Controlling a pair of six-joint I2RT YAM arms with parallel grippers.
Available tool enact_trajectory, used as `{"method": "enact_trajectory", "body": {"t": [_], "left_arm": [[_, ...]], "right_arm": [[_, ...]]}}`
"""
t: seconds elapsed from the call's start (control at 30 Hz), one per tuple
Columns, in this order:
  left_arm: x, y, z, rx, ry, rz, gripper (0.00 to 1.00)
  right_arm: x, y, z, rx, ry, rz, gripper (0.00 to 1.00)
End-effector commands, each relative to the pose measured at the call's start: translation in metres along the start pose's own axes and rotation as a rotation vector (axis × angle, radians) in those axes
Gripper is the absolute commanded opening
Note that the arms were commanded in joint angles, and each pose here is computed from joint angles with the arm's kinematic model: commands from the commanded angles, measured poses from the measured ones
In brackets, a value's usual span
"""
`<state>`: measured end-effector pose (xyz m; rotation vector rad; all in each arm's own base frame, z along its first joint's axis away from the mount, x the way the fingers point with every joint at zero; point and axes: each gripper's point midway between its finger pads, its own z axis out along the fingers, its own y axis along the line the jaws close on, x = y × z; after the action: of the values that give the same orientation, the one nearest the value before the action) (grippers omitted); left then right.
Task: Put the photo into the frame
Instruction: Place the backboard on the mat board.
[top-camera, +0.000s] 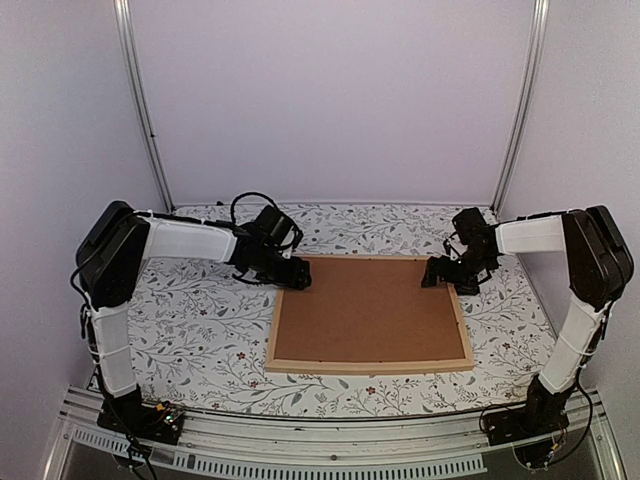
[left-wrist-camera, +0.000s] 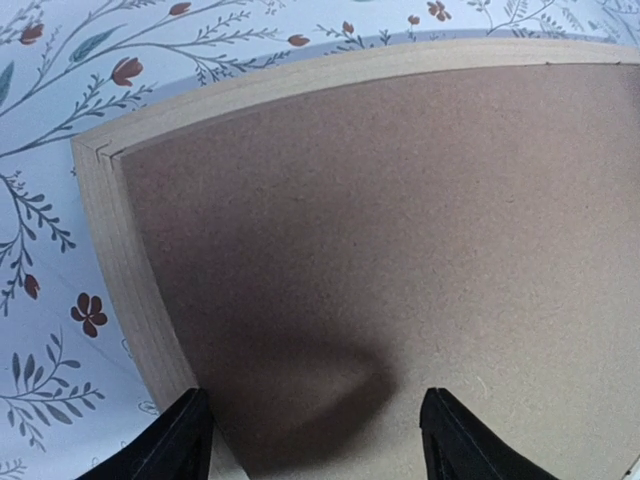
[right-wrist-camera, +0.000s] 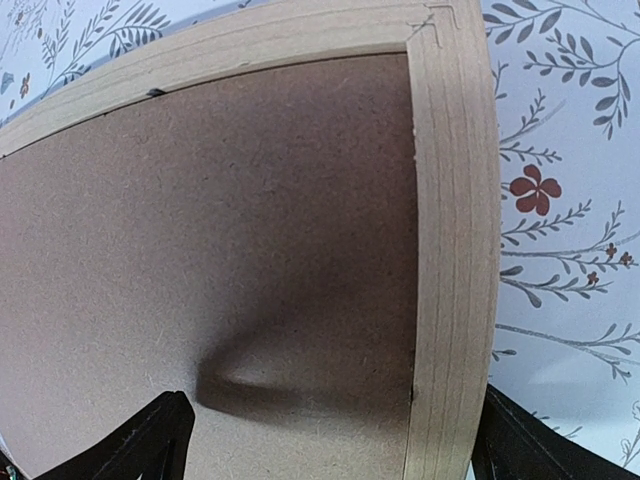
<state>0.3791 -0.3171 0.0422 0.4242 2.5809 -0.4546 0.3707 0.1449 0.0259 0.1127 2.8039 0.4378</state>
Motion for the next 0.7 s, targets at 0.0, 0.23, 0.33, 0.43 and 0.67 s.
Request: {"method": "enact_trajectory", "body": {"t": [0.0, 0.23, 0.33, 0.43, 0.67], "left_arm": [[0.041, -0.036, 0.023, 0.051, 0.118, 0.096, 0.74], [0.055, -0.039, 0.031, 0.005, 0.177, 0.147, 0.75], [0.059, -0.041, 0.033, -0.023, 0.192, 0.177, 0.75], [0.058, -0.042, 0.033, -0.073, 0.19, 0.215, 0.77], [0.051, -0.044, 0.028, -0.133, 0.166, 0.25, 0.82]], "right_arm": [[0.032, 0.039, 0.022, -0.14, 0.124, -0.036, 0.98], [0.031, 0.041, 0.024, -0.142, 0.126, -0.04, 0.98], [0.031, 0.041, 0.024, -0.141, 0.126, -0.04, 0.98], [0.032, 0.041, 0.025, -0.14, 0.128, -0.039, 0.98], [0.032, 0.041, 0.026, -0.141, 0.131, -0.039, 0.98]]}}
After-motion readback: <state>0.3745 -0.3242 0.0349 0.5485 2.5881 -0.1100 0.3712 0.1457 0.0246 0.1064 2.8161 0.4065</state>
